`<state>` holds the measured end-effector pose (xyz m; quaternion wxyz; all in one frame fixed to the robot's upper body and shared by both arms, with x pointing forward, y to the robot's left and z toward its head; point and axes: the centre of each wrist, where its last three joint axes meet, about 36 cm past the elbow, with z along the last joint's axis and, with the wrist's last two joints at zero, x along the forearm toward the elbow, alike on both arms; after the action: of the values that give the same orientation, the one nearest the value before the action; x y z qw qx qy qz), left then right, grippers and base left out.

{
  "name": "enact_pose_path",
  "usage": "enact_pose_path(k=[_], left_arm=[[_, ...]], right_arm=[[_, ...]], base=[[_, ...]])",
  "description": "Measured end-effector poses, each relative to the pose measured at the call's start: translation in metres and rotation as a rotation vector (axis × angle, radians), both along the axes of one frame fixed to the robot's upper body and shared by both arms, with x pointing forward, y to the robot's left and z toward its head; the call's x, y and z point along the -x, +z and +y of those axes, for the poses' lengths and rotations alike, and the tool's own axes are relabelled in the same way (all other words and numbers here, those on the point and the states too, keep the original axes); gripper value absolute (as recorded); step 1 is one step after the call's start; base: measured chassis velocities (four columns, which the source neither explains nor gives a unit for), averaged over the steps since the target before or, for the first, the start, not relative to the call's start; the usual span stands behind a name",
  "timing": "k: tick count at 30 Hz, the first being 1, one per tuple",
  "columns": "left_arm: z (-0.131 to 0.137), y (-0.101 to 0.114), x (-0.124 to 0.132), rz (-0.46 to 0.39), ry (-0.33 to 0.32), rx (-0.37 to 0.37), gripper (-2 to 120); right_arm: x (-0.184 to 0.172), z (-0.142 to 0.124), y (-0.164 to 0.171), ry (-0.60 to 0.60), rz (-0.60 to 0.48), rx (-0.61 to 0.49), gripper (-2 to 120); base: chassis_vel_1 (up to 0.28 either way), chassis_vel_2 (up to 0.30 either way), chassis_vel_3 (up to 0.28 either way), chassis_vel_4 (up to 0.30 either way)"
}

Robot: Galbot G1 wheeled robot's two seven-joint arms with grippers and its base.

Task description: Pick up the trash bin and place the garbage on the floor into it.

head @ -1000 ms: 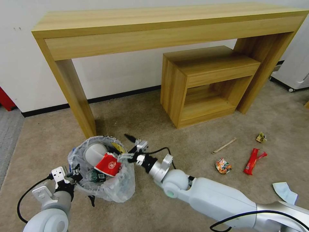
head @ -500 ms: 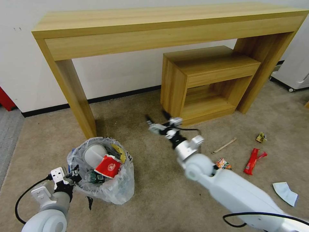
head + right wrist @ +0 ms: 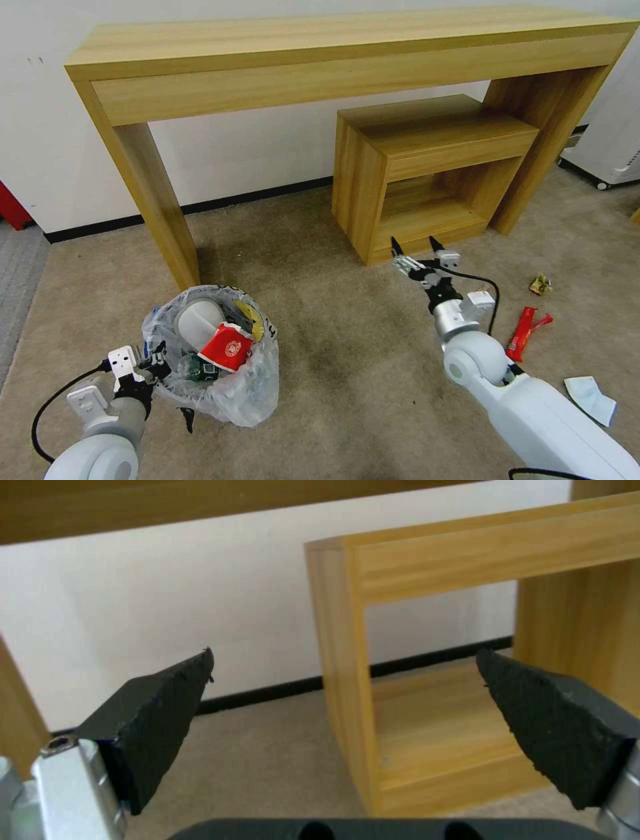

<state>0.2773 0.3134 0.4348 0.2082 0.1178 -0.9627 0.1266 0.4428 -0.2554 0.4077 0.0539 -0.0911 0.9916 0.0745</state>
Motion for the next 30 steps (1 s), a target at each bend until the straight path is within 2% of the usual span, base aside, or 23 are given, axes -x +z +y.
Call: enact_pose_path(k=[18,30], left_arm=[[-0.003,-0.004,0.000,-0.016,-0.013,-0.016,0],[-0.003,-0.005,-0.001,-0.017,-0.018,-0.017,0]], right_arm=[[0.040,-0.033,-0.026,-0.171,0.004,0.096,100],[0.047,-0.039,-0.032,-0.201,0.002,0.110,100]], base=[[-0.010,-0.008,-0.009,-0.009],[-0.080,-0.080,-0.074,-0.083]])
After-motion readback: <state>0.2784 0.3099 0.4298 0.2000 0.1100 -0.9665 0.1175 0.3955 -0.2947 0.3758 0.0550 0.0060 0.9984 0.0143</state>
